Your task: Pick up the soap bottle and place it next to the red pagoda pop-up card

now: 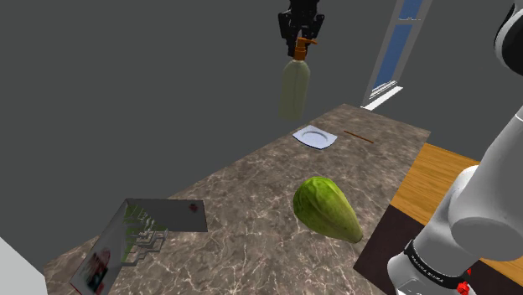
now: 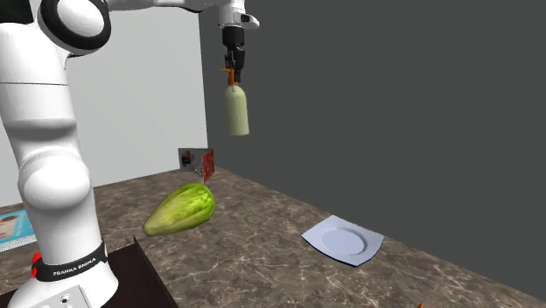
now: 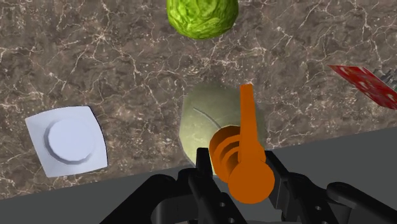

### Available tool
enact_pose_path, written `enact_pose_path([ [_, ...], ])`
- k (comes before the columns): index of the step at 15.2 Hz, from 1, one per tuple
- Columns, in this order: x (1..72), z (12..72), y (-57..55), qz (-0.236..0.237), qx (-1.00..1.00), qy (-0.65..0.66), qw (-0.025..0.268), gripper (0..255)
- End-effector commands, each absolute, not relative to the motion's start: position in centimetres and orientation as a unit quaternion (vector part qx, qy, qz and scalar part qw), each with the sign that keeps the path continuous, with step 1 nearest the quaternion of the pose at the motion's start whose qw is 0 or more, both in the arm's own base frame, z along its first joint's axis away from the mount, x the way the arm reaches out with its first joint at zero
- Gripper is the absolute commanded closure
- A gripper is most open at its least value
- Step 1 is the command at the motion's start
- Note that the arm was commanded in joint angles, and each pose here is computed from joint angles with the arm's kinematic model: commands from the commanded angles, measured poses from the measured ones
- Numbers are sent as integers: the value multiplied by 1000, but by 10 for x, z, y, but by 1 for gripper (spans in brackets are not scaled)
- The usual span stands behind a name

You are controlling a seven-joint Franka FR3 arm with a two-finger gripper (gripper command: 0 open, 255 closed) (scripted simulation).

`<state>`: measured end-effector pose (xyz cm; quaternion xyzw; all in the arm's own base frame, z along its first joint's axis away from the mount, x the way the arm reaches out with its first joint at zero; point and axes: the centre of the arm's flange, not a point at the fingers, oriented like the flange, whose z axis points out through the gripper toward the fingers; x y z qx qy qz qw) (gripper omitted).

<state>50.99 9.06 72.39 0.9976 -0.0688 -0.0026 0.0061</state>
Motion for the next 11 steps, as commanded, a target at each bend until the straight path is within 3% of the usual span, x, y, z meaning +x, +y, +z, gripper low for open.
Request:
enact_pose_path([
  [1,504,724,118,-2,998,-70,6,255],
  [11,478,724,247,-2,998,-70,6,255],
])
